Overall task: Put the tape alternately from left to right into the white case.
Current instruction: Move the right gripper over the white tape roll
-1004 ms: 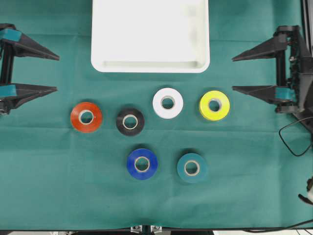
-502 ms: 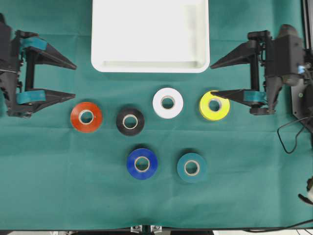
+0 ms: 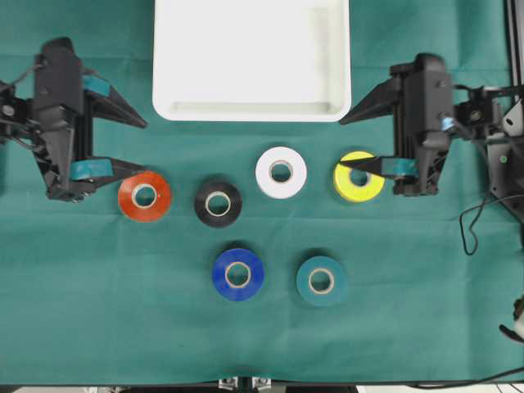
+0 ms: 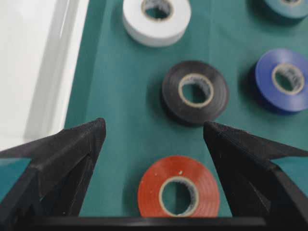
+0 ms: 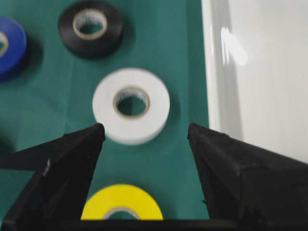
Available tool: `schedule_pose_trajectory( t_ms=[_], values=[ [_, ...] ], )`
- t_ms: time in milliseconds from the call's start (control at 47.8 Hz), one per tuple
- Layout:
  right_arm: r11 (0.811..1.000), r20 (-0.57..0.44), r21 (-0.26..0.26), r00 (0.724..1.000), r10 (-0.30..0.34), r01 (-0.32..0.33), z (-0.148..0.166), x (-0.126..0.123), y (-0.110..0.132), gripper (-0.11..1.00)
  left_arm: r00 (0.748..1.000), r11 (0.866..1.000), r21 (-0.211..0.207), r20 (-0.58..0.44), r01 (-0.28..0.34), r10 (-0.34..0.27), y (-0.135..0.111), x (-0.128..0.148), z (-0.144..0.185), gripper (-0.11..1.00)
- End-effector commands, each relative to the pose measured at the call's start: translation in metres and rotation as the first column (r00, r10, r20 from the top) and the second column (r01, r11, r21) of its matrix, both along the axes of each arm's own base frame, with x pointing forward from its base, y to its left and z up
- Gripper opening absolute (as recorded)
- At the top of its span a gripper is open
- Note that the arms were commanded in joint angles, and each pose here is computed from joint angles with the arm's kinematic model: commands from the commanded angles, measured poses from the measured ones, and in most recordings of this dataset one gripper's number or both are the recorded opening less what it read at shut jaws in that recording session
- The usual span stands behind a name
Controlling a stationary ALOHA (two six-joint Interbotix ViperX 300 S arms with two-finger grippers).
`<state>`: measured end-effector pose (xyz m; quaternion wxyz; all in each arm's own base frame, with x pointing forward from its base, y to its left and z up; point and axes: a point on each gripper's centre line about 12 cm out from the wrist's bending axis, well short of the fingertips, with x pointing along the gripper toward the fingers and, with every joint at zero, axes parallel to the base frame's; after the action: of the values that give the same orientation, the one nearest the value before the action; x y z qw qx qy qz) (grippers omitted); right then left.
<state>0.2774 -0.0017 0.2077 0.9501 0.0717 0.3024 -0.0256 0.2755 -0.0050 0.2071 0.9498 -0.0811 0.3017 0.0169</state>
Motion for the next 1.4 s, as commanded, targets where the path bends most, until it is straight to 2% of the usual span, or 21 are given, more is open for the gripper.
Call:
schedule_pose_trajectory(
  t_ms=[0, 146, 523, 836, 1380],
  values=[
    [1.000, 0.009, 0.001, 1.000, -0.001, 0.001, 0.005, 0.009, 0.000, 0.81, 1.000, 1.000, -0.003, 0.008, 0.000, 0.000, -0.001, 0.009, 0.007, 0.61],
    [1.000, -0.002, 0.001, 1.000, -0.001, 0.001, 0.003, 0.012, 0.000, 0.81, 1.000, 1.000, -0.003, -0.028, 0.001, -0.001, -0.001, 0.011, 0.004, 0.61],
    [1.000, 0.002, 0.001, 1.000, -0.001, 0.001, 0.004, 0.012, 0.000, 0.81, 1.000, 1.000, -0.003, -0.029, 0.001, -0.001, -0.001, 0.010, 0.005, 0.61],
    [0.999, -0.011, 0.005, 0.999, 0.038, -0.038, 0.000, 0.018, 0.012, 0.81, 1.000, 1.000, -0.003, -0.026, 0.001, -0.001, -0.001, 0.011, 0.006, 0.61],
    [0.997, -0.135, 0.013, 0.987, 0.083, -0.082, -0.032, 0.057, 0.031, 0.81, 1.000, 1.000, -0.004, -0.029, -0.001, 0.001, 0.000, 0.010, 0.005, 0.61]
  ],
)
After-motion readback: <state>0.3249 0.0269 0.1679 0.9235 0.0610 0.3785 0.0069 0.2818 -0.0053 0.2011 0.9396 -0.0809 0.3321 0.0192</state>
